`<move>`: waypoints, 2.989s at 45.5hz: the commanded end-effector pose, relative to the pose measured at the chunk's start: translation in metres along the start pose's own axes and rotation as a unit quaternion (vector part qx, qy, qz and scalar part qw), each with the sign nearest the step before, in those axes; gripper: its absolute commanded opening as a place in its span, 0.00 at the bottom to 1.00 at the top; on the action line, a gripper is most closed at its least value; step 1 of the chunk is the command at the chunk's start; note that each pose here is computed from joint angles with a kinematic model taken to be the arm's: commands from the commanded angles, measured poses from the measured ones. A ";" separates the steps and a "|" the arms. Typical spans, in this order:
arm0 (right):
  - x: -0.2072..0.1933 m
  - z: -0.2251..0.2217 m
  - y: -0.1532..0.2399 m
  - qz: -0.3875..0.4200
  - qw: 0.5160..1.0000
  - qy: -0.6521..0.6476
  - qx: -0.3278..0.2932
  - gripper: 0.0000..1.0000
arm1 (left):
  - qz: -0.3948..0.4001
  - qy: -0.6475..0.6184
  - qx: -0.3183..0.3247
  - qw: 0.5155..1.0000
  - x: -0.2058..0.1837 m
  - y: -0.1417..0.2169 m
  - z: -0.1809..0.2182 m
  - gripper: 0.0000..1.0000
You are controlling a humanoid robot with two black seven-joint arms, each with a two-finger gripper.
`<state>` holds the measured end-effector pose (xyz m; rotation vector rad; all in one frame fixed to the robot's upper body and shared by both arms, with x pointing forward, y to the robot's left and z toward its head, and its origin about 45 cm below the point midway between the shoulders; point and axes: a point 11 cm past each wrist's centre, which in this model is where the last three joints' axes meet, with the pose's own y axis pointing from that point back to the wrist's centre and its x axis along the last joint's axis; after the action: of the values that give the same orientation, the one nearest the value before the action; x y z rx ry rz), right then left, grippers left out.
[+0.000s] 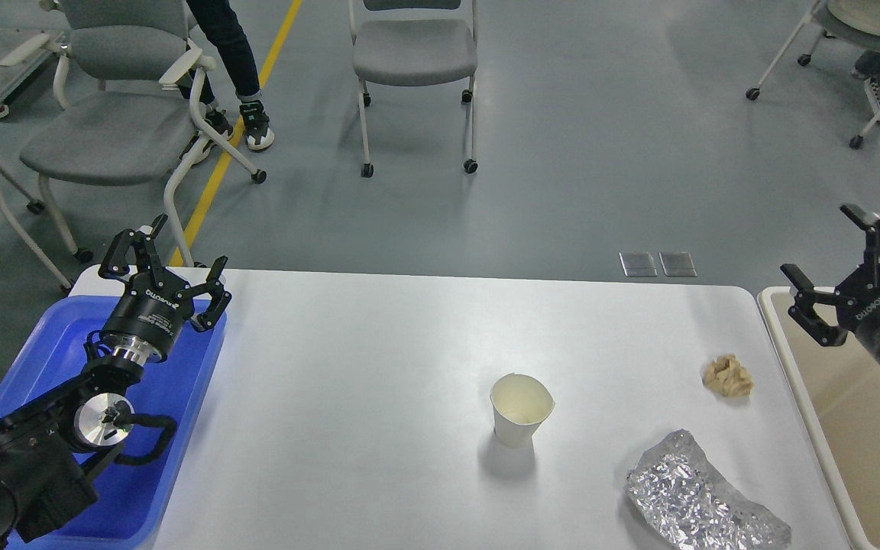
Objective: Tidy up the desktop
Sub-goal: 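Raise the right gripper and reach it toward the white paper cup, then lower the right gripper onto the cup rim and close it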
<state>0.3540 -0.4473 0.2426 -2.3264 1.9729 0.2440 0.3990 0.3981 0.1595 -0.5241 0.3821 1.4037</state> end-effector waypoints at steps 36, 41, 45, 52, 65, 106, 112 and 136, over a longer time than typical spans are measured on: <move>-0.116 -0.006 -0.007 -0.284 0.884 0.311 -0.204 1.00 | 0.000 0.000 0.000 1.000 0.000 0.000 0.000 0.98; -0.135 -0.002 -0.011 -0.329 0.850 0.348 -0.218 1.00 | 0.000 0.001 -0.001 1.000 0.000 0.000 0.000 0.98; -0.148 0.001 -0.017 -0.355 0.820 0.384 -0.233 1.00 | -0.001 0.001 0.000 1.000 -0.001 0.000 0.000 0.98; -0.181 0.006 -0.029 -0.404 0.765 0.438 -0.243 1.00 | -0.001 0.001 -0.001 1.000 0.000 0.000 0.000 0.98; -0.196 0.047 -0.036 -0.444 0.679 0.518 -0.272 1.00 | 0.000 0.001 0.000 1.000 0.000 0.000 0.000 0.98; -0.264 0.126 -0.086 -0.466 0.612 0.579 -0.271 0.99 | 0.000 0.001 0.000 1.000 0.000 0.000 0.000 0.98; -0.259 0.136 -0.083 -0.464 0.608 0.581 -0.276 0.98 | 0.000 0.001 0.000 1.000 0.000 0.000 0.000 0.98; -0.251 0.154 -0.081 -0.453 0.588 0.613 -0.270 0.00 | 0.000 0.001 0.000 1.000 0.000 0.000 0.000 0.98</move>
<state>0.3833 -0.1613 0.1342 -4.0627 0.2027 -1.2863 0.3992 0.3979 0.1598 -0.5269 0.3837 1.4028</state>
